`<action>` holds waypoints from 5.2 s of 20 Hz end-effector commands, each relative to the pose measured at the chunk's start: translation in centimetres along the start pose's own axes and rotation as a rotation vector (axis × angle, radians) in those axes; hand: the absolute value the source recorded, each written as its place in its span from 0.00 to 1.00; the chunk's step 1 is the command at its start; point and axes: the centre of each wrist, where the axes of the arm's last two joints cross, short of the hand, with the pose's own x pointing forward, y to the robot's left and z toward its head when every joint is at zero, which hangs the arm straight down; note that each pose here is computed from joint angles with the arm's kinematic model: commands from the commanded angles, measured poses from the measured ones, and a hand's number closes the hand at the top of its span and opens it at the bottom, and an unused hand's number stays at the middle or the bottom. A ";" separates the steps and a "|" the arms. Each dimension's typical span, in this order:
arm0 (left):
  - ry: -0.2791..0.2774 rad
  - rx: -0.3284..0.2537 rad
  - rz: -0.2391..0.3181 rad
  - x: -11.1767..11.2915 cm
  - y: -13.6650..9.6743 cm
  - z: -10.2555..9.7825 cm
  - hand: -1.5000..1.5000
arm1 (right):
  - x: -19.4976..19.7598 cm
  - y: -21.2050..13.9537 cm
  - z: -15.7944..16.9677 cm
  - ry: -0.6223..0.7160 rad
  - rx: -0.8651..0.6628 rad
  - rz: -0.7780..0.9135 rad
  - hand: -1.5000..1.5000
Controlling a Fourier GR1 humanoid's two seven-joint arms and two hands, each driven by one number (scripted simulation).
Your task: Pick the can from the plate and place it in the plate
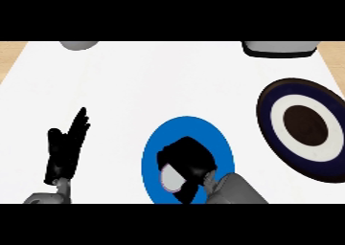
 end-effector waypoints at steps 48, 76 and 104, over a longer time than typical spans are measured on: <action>-0.016 -0.014 -0.012 0.2 -1.7 -0.2 0.50 | -26.6 -9.1 21.5 0.509 -0.680 0.025 1.00; -0.021 -0.002 -0.002 -0.6 -1.8 1.3 0.50 | -32.7 -7.7 27.8 -0.062 -0.803 -0.677 0.00; 0.011 -0.030 0.003 0.3 -1.2 0.3 0.50 | -34.6 -3.3 26.9 0.073 -0.843 -0.536 0.00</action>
